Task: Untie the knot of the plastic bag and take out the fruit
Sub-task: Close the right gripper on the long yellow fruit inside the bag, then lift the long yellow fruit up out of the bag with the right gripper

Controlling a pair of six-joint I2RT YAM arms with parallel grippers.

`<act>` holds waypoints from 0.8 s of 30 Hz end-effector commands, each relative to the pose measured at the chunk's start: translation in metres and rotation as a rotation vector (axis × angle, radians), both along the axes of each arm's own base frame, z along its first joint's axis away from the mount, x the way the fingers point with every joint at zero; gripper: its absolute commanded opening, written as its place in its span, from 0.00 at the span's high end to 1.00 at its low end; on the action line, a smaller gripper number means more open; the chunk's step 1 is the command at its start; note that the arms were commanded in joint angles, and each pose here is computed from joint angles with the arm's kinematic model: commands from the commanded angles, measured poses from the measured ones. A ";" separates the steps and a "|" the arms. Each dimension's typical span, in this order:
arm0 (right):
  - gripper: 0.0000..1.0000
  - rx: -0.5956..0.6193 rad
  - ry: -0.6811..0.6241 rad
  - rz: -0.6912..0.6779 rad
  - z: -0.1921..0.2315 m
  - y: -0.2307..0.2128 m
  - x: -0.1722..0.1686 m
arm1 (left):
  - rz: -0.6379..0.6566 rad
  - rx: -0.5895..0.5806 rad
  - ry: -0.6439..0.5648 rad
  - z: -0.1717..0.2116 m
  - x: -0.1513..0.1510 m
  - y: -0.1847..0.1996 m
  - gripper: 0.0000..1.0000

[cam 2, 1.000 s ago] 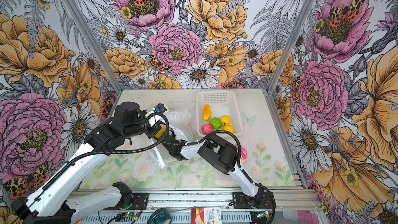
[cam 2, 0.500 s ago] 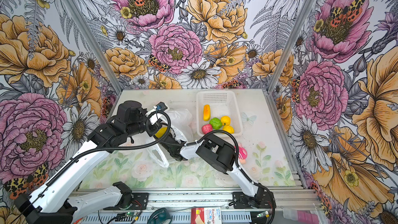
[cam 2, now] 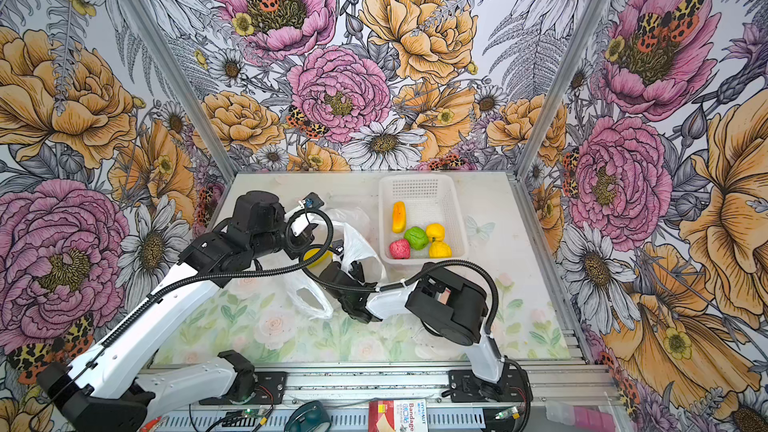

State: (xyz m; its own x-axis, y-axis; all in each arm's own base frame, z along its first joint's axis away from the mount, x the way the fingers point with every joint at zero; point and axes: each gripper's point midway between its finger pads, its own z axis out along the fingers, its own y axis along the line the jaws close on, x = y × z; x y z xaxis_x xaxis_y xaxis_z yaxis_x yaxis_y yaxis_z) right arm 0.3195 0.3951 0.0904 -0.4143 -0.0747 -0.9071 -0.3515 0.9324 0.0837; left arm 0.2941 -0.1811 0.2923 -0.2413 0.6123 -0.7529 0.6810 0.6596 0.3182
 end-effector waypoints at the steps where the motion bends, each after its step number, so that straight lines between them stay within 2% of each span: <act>1: 0.65 0.115 -0.060 0.137 0.041 0.017 -0.017 | 0.036 -0.007 -0.011 0.001 0.008 0.003 1.00; 16: 0.70 0.255 -0.173 0.434 0.096 0.034 -0.081 | 0.049 0.007 -0.004 -0.004 0.011 0.005 1.00; 24: 0.70 0.295 -0.234 0.499 0.122 0.027 -0.107 | 0.052 0.009 -0.004 -0.004 0.011 0.005 1.00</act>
State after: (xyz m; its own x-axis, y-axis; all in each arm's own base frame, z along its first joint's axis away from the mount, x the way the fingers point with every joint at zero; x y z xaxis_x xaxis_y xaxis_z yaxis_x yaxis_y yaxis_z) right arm 0.2207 0.4231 0.1853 -0.2315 -0.0020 -0.9728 -0.7474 0.6405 0.1766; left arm 0.3002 -0.1781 0.2868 -0.2608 0.6214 -0.7388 0.6667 0.6694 0.3277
